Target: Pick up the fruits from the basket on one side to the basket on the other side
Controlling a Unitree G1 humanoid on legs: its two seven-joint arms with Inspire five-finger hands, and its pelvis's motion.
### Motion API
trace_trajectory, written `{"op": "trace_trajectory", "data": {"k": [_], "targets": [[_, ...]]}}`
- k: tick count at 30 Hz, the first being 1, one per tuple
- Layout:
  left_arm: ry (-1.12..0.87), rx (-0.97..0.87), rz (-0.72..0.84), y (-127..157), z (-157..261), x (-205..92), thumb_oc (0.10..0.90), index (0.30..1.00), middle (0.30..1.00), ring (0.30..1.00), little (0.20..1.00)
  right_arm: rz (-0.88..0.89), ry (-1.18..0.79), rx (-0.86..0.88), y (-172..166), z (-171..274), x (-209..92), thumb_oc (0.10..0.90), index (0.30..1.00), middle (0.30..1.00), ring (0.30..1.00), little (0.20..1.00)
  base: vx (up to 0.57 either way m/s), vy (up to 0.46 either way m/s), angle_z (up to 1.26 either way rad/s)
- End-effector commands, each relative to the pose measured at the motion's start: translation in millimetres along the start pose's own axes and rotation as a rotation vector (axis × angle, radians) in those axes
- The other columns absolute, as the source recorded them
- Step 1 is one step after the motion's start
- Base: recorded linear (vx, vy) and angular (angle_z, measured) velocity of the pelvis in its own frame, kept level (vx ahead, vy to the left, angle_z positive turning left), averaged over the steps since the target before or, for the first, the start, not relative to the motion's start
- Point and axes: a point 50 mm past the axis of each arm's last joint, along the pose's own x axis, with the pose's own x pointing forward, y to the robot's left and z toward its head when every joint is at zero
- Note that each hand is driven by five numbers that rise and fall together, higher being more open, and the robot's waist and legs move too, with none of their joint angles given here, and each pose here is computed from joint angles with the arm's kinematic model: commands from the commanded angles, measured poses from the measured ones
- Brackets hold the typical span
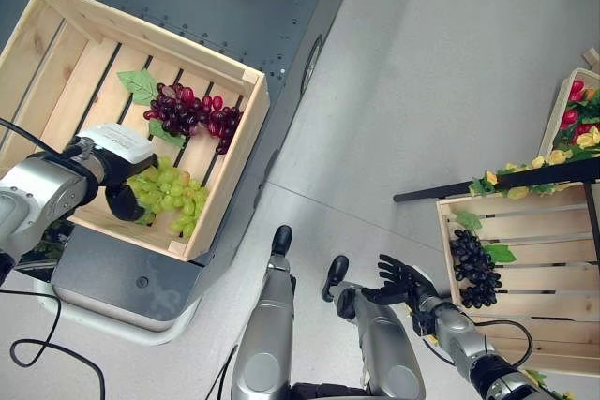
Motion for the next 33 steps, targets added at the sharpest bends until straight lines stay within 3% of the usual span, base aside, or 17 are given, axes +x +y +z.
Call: {"op": "trace_trajectory", "data": {"k": [1, 9, 18, 26, 33], "targets": [[0.291, 0.041, 0.067, 11.7, -52.2, -13.3, 0.800, 0.900, 0.900, 0.900, 0.900, -0.016, -0.010, 0.034, -13.7, -7.0, -9.4, 0.800, 0.900, 0.900, 0.900, 0.900, 0.00, 0.000, 0.00], [0.379, 0.104, 0.114, -9.7, -40.8, 4.0, 0.800, 0.900, 0.900, 0.900, 0.900, -0.007, -0.019, 0.039, -5.1, -2.4, -4.1, 0.800, 0.900, 0.900, 0.900, 0.900, 0.00, -0.004, 0.00], [0.388, 0.002, 0.164, -33.1, -15.2, 17.5, 0.800, 0.900, 0.900, 0.900, 0.900, -0.005, -0.026, 0.005, -0.2, 3.0, -1.1, 0.800, 0.900, 0.900, 0.900, 0.900, 0.00, 0.018, -0.01], [0.598, -0.182, 0.267, -51.5, -31.0, 4.0, 0.800, 0.900, 0.900, 0.900, 0.900, -0.024, -0.023, 0.001, -1.4, 2.4, -3.5, 0.800, 0.900, 0.900, 0.900, 0.900, 0.00, 0.009, 0.00], [0.598, -0.207, 0.350, -51.2, -33.9, -5.7, 0.800, 0.900, 0.900, 0.900, 0.900, -0.036, -0.032, 0.014, 0.4, 5.3, -3.9, 0.800, 0.900, 0.900, 0.900, 0.900, 0.00, 0.000, 0.00]]}}
